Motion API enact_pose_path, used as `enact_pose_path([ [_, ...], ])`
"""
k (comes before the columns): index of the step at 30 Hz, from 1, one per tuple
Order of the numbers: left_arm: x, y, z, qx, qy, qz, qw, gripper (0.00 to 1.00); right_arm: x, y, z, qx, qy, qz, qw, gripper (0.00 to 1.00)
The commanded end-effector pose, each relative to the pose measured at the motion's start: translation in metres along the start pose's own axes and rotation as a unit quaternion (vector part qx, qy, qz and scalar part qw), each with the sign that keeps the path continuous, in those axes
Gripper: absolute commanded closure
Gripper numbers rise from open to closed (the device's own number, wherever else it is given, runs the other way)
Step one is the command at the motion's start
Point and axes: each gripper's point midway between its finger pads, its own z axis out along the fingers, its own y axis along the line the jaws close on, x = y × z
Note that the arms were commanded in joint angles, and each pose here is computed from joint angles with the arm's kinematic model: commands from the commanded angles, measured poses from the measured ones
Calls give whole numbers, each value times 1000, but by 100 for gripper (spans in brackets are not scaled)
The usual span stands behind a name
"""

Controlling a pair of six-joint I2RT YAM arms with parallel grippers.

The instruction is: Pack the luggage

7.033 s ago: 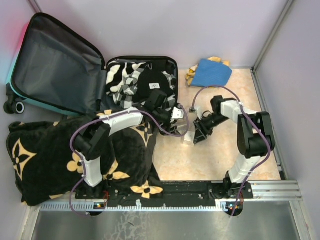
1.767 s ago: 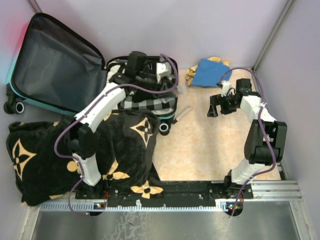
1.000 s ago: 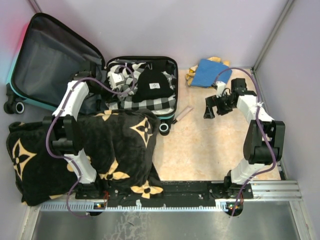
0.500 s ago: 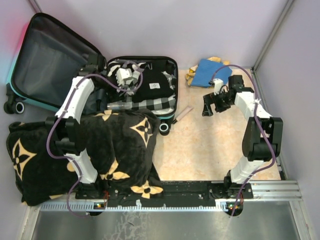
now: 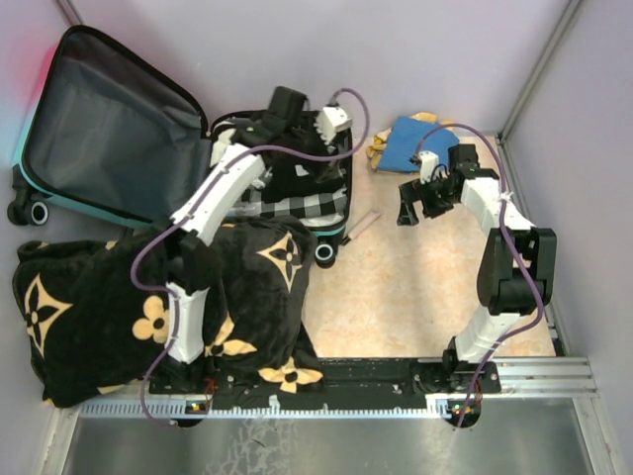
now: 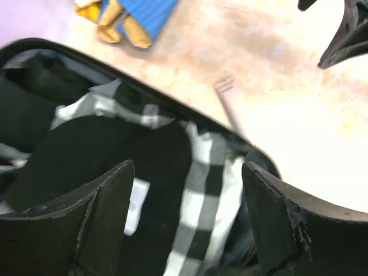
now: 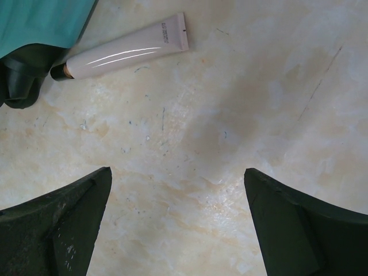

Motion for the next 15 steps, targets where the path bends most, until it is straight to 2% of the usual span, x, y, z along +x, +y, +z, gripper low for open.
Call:
enact_pose_path([
  [1, 2, -21, 39, -22, 31, -110, 993, 19, -23, -3, -7, 15, -29, -11, 999, 2],
  [10, 8, -79, 104, -15, 58, -70, 996, 20, -18, -19, -8, 64, -28, 6, 998, 2],
  [15, 40, -104, 142, -13, 105, -39, 994, 19, -12, -40, -23, 107, -38, 32, 993, 2],
])
